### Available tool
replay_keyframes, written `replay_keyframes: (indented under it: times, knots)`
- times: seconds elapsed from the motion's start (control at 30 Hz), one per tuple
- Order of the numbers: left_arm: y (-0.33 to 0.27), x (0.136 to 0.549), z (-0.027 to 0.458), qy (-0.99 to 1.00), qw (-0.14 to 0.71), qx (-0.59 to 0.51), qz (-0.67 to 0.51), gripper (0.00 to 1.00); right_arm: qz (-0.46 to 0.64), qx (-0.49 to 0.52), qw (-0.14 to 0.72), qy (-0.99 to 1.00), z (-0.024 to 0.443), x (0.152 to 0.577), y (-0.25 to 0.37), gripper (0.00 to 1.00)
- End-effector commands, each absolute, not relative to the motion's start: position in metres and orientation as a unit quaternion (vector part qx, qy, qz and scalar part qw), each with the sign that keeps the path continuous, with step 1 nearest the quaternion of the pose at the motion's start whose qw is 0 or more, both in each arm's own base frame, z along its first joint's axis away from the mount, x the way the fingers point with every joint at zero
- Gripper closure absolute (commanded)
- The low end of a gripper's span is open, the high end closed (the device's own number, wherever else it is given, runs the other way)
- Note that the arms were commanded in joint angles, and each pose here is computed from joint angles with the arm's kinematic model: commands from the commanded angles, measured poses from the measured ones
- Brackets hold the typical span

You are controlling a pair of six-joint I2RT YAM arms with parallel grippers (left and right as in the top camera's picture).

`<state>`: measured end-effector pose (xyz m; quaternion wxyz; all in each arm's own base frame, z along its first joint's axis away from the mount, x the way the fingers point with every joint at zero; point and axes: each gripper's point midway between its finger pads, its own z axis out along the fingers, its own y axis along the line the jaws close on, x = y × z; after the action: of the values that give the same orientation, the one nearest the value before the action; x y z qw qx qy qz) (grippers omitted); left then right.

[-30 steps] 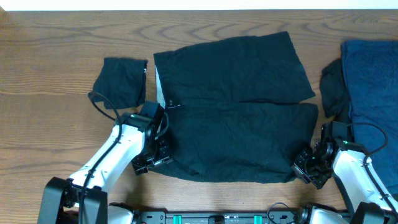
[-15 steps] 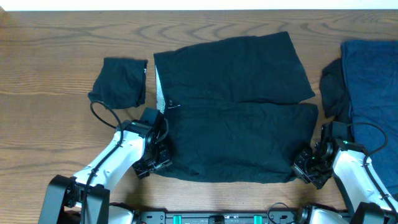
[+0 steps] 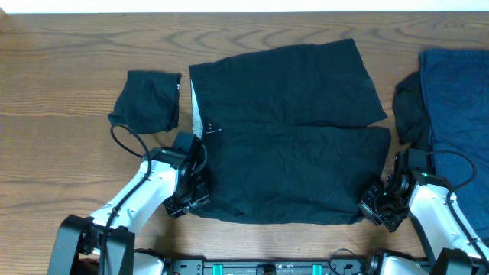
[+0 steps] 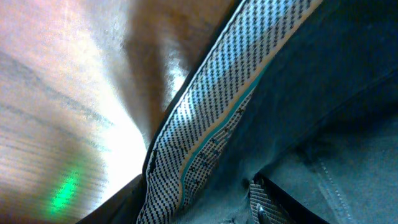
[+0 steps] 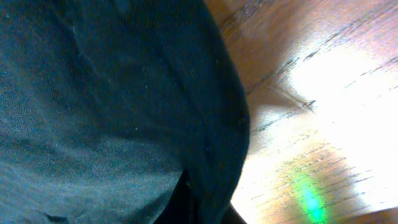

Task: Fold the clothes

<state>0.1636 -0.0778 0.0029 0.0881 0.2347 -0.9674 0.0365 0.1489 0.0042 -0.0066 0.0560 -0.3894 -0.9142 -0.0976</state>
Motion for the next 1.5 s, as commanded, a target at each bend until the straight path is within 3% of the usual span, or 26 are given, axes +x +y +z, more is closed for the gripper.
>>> replay_keyframes:
  times: [0.0,0.2,0.27,0.37,0.4,0.63,0.87,1.23,1.47]
  knots:
    - [-0.078,0.156,0.003,-0.965,0.103,0.238,0.035,0.48,-0.096,-0.376,0.059,-0.920,-0.010,0.146,0.006,0.99]
    - [-0.076,0.151,0.000,-0.942,0.110,0.317,0.023,0.49,-0.096,-0.374,0.059,-0.920,-0.010,0.146,0.006,0.99]
    - [-0.076,0.151,-0.002,-0.941,0.109,0.318,0.023,0.55,-0.096,-0.374,0.059,-0.920,-0.010,0.146,0.006,0.99]
    - [-0.075,0.148,-0.003,-0.942,0.112,0.317,0.022,0.81,-0.096,-0.374,0.057,-0.921,-0.010,0.147,0.006,0.99]
    - [-0.075,0.148,-0.003,-0.943,0.112,0.314,0.022,0.94,-0.096,-0.374,0.056,-0.921,-0.010,0.148,0.006,0.99]
    - [-0.082,0.146,-0.001,-0.956,0.123,0.263,0.046,0.94,-0.101,-0.373,0.049,-0.921,-0.001,0.157,0.005,0.99]
    - [-0.091,0.147,0.012,-0.965,0.122,0.217,0.081,0.94,-0.105,-0.340,0.032,-0.934,0.047,0.182,0.000,0.99]
    - [-0.094,0.148,0.077,-0.972,0.039,0.188,0.134,0.94,-0.111,-0.309,-0.016,-0.945,0.116,0.193,-0.002,0.99]
    - [-0.088,0.127,0.109,-0.972,0.033,0.187,0.137,0.94,-0.114,-0.285,-0.057,-0.950,0.151,0.184,0.000,0.99]
